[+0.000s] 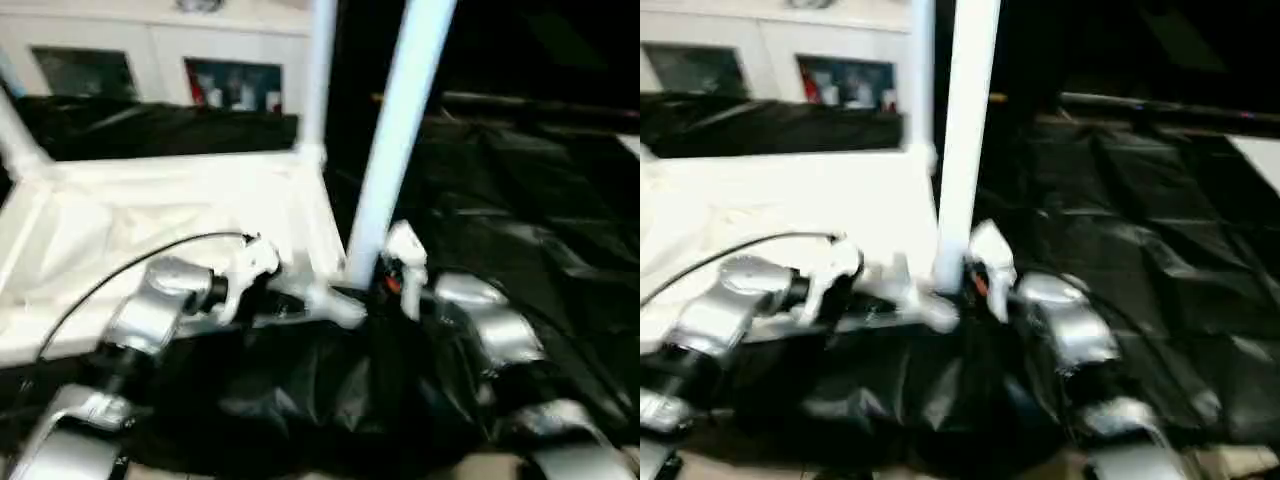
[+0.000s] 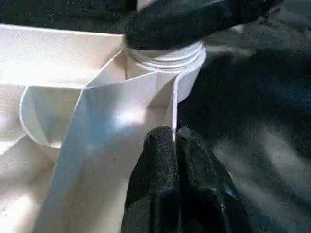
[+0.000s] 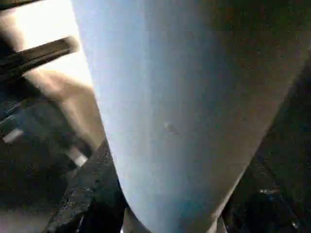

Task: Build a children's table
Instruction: Rotate leg to tighten

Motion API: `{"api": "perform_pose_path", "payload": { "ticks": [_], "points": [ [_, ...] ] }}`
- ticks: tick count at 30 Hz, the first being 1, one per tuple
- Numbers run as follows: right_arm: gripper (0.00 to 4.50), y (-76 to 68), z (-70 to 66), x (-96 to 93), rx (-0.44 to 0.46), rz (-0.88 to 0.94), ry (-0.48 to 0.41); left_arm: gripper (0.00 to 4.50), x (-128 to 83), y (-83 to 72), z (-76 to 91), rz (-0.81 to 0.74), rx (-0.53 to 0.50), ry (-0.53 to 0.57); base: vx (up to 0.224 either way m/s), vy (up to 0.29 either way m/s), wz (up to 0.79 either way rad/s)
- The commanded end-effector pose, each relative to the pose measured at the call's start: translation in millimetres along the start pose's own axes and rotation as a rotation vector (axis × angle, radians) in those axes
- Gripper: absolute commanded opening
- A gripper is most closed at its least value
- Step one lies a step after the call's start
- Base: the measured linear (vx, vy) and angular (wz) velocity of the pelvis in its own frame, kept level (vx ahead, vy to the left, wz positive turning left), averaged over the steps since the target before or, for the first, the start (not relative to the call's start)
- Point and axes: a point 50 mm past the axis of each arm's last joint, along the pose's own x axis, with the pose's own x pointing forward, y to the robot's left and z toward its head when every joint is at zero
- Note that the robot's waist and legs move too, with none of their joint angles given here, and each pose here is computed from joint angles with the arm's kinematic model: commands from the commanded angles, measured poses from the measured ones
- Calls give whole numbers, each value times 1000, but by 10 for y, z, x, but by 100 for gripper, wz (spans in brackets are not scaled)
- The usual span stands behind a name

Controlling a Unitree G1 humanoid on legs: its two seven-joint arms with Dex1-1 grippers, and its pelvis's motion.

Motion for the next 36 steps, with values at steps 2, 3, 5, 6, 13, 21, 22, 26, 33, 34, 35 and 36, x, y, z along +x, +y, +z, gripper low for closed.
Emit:
{"api": "perform_pose_path", "payload": {
  "ticks": [2, 3, 5, 6, 13, 21, 22, 26, 33, 34, 35, 36],
  "points": [
    [202, 200, -192, 244, 147, -56, 54, 0, 190, 41, 298, 94, 17, -91, 0, 0, 0],
    [202, 220, -177, 294, 168, -86, 43, 0, 224, 63, 326, 133, 10, -96, 0, 0, 0],
    [202, 257, -149, 364, 172, -119, 32, 0, 269, 88, 368, 180, -1, -108, 0, 0, 0],
    [202, 273, -138, 392, 165, -131, 30, 0, 286, 95, 384, 196, -8, -114, 0, 0, 0],
    [275, 363, -77, 411, 84, 10, 4, 0, 279, -28, 384, 56, 68, -135, 0, 0, 0],
    [318, 212, -114, 195, -13, 103, 46, 0, 187, -110, 278, -55, 90, -113, 0, 0, 0],
    [318, 174, -119, 120, -32, 139, 57, 0, 154, -134, 254, -92, 109, -111, 0, 0, 0],
    [318, 152, -128, 30, -60, 199, 75, 0, 114, -145, 223, -122, 110, -101, 0, 0, 0],
    [318, 94, -139, -187, -96, 320, 117, 0, 2, -173, 155, -201, 117, -62, 0, 0, 0],
    [318, 91, -136, -213, -93, 337, 122, 0, -12, -185, 147, -218, 116, -57, 0, 0, 0],
    [292, 90, -129, -244, -92, 357, 125, 0, -30, -201, 139, -237, 117, -53, 0, 0, 0],
    [292, 91, -126, -251, -92, 362, 125, 0, -34, -203, 137, -239, 118, -53, 0, 0, 0]
  ]
}}
